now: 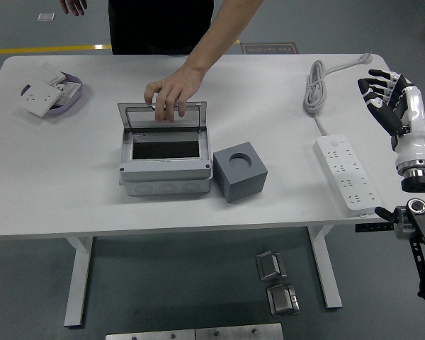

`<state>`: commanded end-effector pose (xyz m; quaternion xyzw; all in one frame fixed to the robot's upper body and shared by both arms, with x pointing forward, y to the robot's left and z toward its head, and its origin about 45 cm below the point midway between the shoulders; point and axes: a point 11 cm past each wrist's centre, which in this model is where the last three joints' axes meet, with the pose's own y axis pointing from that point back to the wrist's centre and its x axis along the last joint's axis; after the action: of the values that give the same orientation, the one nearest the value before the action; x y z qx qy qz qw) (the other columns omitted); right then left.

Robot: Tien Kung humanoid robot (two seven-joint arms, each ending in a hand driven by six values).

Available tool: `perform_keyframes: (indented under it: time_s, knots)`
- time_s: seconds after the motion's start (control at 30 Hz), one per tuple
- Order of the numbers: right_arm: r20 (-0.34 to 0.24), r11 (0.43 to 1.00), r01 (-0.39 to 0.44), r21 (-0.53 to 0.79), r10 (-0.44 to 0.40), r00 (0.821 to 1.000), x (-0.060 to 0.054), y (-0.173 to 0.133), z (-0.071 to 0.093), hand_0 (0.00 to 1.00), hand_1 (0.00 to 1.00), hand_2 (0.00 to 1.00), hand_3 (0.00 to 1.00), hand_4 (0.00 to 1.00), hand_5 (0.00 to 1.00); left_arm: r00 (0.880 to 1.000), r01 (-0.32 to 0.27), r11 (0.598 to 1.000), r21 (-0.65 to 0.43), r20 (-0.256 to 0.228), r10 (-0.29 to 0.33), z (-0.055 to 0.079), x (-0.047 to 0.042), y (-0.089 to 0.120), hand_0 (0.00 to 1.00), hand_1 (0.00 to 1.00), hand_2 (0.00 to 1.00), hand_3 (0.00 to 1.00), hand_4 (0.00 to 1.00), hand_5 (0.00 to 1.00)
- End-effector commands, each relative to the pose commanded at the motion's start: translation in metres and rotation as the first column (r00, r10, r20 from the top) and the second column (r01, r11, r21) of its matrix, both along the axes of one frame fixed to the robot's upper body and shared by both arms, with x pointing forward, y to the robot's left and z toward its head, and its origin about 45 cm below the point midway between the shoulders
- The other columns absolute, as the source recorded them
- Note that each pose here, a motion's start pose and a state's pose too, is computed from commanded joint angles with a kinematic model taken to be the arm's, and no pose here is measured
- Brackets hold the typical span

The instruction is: Pick up the cylinder from the cube,place it in the box,flap close box

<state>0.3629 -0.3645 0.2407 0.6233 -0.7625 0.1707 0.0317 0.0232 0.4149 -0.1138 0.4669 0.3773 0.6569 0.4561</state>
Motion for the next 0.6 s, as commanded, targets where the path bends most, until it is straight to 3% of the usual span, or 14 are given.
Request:
perform_keyframes:
  time_s: [0.6]
  knots:
    - [0.002, 1.000, 0.019, 0.011, -0.019, 1.000, -0.0044, -0.0077, -0.0010, 0.651, 0.622, 0.619, 0.640, 0.824, 0.482, 0.999, -0.010, 0.999, 0.032, -0.037, 0.011, 0.0001, -0.0058, 0.0035, 0.575, 0.584, 0.549, 0.572, 0.629, 0.217]
